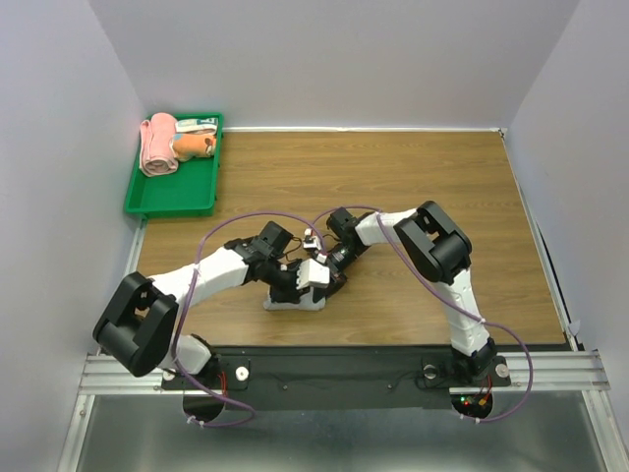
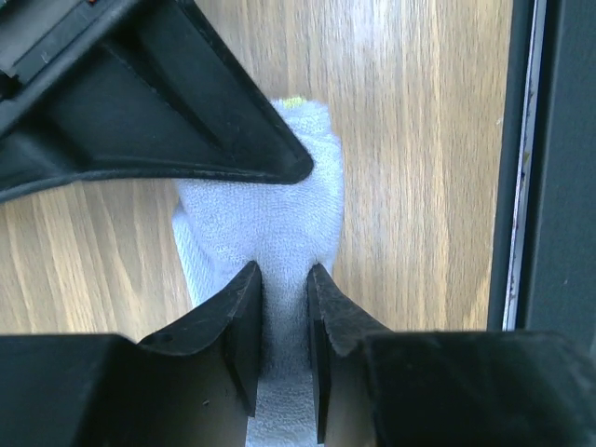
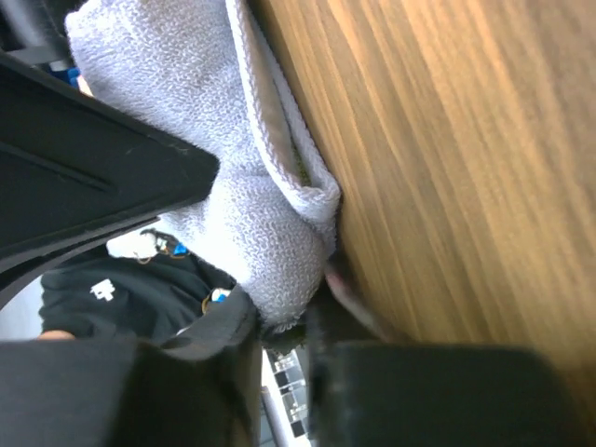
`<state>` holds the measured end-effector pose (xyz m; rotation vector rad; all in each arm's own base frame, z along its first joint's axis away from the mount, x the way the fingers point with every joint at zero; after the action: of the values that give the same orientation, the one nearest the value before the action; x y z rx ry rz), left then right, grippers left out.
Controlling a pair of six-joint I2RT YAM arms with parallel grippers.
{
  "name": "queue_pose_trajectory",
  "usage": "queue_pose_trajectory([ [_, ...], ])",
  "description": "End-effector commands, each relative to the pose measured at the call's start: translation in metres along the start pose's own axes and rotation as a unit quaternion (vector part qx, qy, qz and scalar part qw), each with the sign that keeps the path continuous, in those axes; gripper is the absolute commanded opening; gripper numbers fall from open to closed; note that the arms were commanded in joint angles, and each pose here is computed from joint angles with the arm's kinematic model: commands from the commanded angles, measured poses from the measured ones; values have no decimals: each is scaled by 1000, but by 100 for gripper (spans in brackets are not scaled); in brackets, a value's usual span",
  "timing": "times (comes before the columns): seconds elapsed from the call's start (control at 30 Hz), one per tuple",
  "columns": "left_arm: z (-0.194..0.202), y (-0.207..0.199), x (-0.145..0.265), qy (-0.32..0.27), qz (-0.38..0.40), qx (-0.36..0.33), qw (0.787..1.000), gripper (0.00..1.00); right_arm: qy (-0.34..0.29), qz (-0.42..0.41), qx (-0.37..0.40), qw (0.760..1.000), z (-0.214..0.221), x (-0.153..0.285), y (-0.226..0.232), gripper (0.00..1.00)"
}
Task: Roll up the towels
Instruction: Roll the towel, then place the rolled towel into the container
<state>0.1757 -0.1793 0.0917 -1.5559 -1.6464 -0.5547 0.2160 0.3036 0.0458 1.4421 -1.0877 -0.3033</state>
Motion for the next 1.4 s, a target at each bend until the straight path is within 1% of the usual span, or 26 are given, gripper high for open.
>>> queue_pose_trajectory([
  [0.0, -7, 3, 5, -4, -7, 20, 1000, 30, 10, 86, -15, 996, 9, -8, -47, 1],
  [0.07, -8, 3, 11, -7, -30, 3, 1000, 44, 12, 81, -24, 996, 11, -10, -50, 1],
  [0.1, -6, 7, 15, 2, -57, -14, 998, 60, 13, 74, -27, 997, 12, -11, -49, 1],
  [0.17, -5, 0, 21, 0, -88, -55, 995, 75, 14, 67, -33, 997, 13, -12, -49, 1],
  [0.2, -3, -1, 24, 11, -114, -74, 991, 80, 12, 57, -35, 998, 13, -12, -48, 1],
  [0.23, -3, -13, 23, 7, -119, -114, 986, 84, 12, 52, -39, 998, 13, -12, -47, 1],
  [0.27, -2, -19, 23, 7, -128, -134, 983, 95, 14, 47, -45, 998, 15, -14, -48, 1],
  [0.3, -3, -19, 24, 9, -157, -151, 976, 99, 13, 38, -48, 998, 15, -14, -47, 1],
  [0.33, -4, -25, 27, 0, -172, -169, 971, 99, 12, 34, -52, 998, 14, -14, -47, 1],
  [0.37, 2, -35, 18, 7, -163, -193, 968, 99, 13, 29, -55, 998, 15, -16, -48, 1],
  [0.4, 1, -33, 19, 6, -190, -200, 961, 99, 13, 18, -58, 998, 15, -16, -47, 1],
  [0.47, 5, -39, 11, 11, -201, -217, 955, 99, 12, 8, -64, 998, 15, -17, -46, 1],
  [0.5, 2, -33, 12, 8, -231, -220, 948, 99, 13, -2, -69, 998, 16, -18, -46, 1],
  [0.6, 4, -29, 7, 20, -251, -239, 938, 98, 14, -19, -79, 997, 19, -20, -47, 1],
  [0.63, 5, -27, 3, 25, -253, -246, 935, 97, 14, -23, -85, 996, 19, -20, -47, 1],
  [0.7, 5, -25, 0, 32, -260, -254, 931, 91, 15, -36, -91, 995, 20, -22, -47, 1],
  [0.77, 6, -22, -7, 41, -260, -254, 931, 83, 15, -43, -96, 994, 21, -22, -47, 1],
  [1.03, 19, -12, -30, 72, -263, -245, 930, 64, 17, -73, -118, 990, 26, -24, -46, 0],
  [1.07, 20, -12, -32, 74, -261, -243, 932, 57, 16, -76, -118, 990, 26, -24, -45, 1],
  [1.13, 20, -11, -35, 73, -262, -237, 933, 51, 16, -77, -116, 990, 25, -24, -43, 0],
  [1.2, 20, -11, -38, 77, -256, -232, 935, 37, 16, -76, -110, 991, 25, -23, -40, 1],
  [1.23, 17, -11, -38, 77, -255, -227, 937, 27, 15, -76, -106, 991, 24, -22, -39, 1],
  [1.27, 15, -11, -37, 77, -250, -222, 939, 7, 13, -71, -102, 992, 22, -21, -38, 1],
  [1.3, 15, -14, -37, 74, -236, -212, 945, 3, 10, -67, -100, 993, 21, -18, -38, 9],
  [1.33, 15, -14, -33, 76, -229, -203, 949, 0, 4, -57, -90, 994, 16, -13, -34, 34],
  [1.37, 12, -15, -29, 76, -219, -195, 953, 0, -2, -48, -82, 995, 14, -8, -33, 47],
])
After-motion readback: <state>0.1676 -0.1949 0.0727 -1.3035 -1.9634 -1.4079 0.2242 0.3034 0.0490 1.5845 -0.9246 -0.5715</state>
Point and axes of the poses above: each gripper's point midway between its finger pads, its own x axis back along the fingers, its own y axis along the line the jaws close on, z = x × y, the point moved 6 cm from there along x, back along the fingers, and after that the axes turned 14 degrees about x, right-handed, at the moved point
